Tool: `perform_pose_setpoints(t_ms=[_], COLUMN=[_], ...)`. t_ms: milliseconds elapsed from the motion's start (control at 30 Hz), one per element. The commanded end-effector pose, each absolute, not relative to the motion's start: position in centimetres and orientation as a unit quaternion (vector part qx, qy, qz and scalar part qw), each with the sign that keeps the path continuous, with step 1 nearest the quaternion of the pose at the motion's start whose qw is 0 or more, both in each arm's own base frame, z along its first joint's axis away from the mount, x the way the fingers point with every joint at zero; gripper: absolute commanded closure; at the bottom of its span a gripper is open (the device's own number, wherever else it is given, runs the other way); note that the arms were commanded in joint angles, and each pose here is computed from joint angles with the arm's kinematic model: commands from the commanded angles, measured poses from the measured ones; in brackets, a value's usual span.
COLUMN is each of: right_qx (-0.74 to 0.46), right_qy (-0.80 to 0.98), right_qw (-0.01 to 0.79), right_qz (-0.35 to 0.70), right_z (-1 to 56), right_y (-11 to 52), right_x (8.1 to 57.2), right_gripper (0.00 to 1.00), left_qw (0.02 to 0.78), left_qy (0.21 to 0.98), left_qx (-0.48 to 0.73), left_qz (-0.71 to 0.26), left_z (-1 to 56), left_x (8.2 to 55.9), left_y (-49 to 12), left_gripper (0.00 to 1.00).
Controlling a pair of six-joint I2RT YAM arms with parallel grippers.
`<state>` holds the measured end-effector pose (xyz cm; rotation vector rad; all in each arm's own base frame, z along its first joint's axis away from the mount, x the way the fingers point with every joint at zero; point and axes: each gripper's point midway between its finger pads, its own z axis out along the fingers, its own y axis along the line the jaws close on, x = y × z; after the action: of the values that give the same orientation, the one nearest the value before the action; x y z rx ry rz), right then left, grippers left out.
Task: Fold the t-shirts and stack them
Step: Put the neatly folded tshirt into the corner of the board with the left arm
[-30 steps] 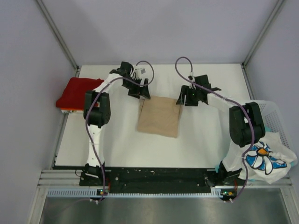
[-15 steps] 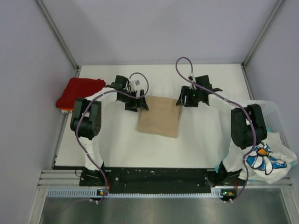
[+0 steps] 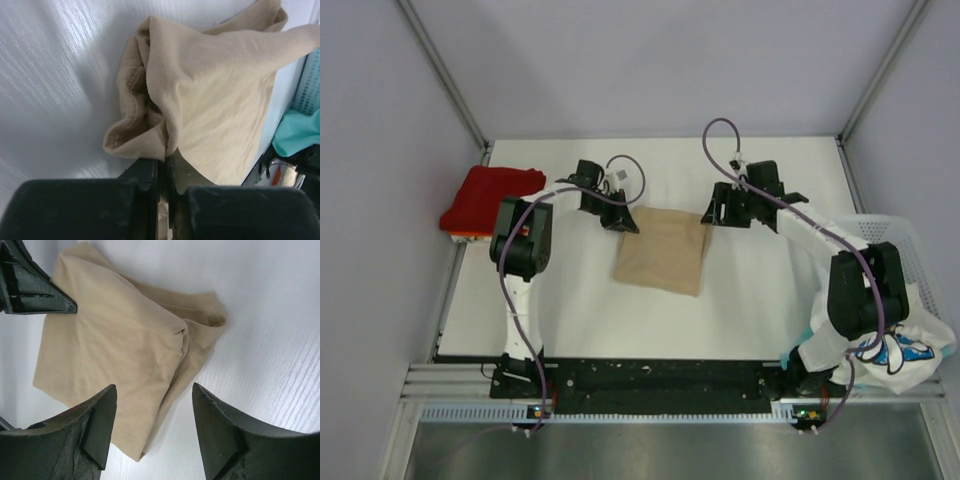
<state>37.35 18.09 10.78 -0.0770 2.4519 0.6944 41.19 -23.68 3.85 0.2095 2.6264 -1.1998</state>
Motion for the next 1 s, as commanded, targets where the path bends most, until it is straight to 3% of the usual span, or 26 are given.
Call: perform_pose_setpoints(t_ms=[0, 300, 667, 967], right_qx=[-0.048, -0.077, -0.089, -0.110], right_qy=[0.899, 0.895, 0.895, 0.905], right_qw=[0.352, 0.387, 0.390, 0.373], right_qz=[0.258, 0.210, 0.195, 0.174], right_z=[14.8, 16.0, 16.0, 14.1], right_y=[17.4, 15.3, 14.6, 14.1], right_x=[37.4, 35.8, 34.9, 34.7], right_gripper=[0.39, 0.38, 0.38, 0.37], left_qw=[0.136, 0.256, 0.238, 0.252], left_qy=[0.897, 0.907, 0.934, 0.918], left_qx=[0.099, 0.214, 0.263, 0.269], left_qz=[-0.409, -0.258, -0.027, 0.144], left_z=[4.7, 9.6, 13.9, 18.7], left_x=[41.1, 43.4, 45.9, 46.6], left_y=[-23.4, -17.0, -3.4, 3.5], left_gripper=[1.00, 1.00, 1.00, 1.00])
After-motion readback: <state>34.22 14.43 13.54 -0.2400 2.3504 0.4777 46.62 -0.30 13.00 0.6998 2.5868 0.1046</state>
